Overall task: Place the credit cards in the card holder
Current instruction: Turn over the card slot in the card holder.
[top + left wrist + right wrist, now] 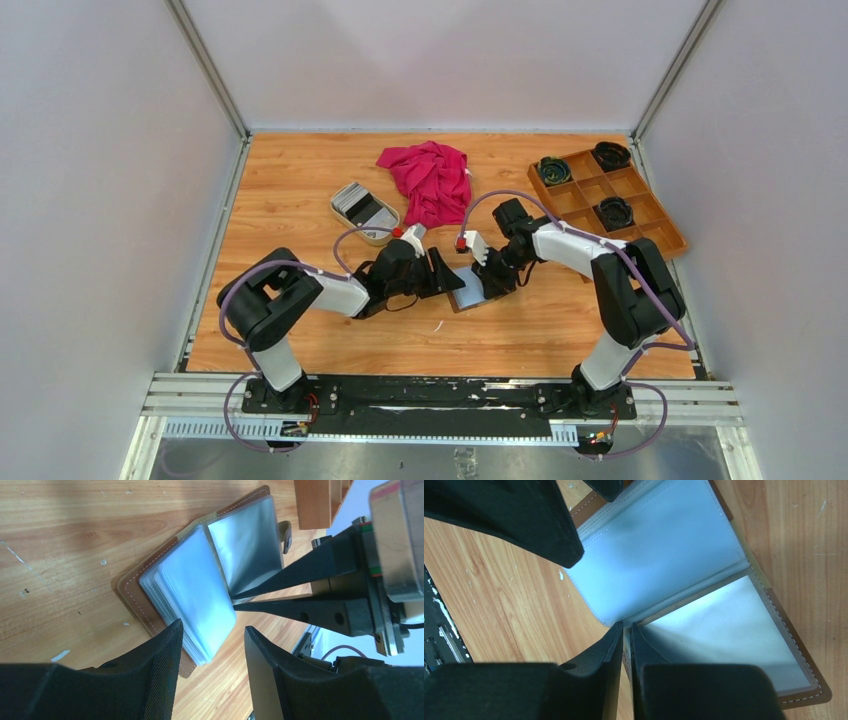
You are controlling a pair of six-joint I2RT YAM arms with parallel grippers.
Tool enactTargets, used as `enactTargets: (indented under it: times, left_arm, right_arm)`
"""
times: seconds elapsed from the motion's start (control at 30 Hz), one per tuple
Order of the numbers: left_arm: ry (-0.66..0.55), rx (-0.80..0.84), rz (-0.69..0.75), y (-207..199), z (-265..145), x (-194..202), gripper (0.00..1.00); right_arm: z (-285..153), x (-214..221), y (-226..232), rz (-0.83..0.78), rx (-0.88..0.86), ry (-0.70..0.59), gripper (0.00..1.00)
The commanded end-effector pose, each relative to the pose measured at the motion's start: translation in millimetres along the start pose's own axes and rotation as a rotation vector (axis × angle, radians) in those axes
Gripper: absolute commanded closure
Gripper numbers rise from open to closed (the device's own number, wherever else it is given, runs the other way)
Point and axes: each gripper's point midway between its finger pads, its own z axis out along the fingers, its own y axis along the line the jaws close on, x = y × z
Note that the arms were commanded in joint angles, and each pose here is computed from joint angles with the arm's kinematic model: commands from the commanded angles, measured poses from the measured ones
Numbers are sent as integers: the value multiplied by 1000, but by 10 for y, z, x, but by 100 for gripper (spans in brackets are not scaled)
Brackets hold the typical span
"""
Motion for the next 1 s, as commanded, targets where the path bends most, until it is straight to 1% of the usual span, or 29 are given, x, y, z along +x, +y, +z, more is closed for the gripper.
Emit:
enactTargets:
  times: [0.0, 0.23, 0.4, 0.63, 0.97]
  left_arm:
    - [-4, 11, 1, -56, 104, -35, 48]
    - [0, 16, 0, -73, 131, -40, 49]
    - [-32, 15, 11, -93, 36, -89, 49]
    - [-5, 18, 2, -88, 118, -50, 49]
    - [16, -14, -9, 44, 174, 21, 49]
  right_arm:
    - [-11, 10, 39, 33, -27, 10, 86]
    - [-10, 19, 33, 36, -25, 14, 86]
    - [-6, 18, 32, 36, -26, 15, 86]
    - [-7, 24, 29, 38, -23, 17, 86]
    - [-5, 25, 29, 40, -24, 18, 86]
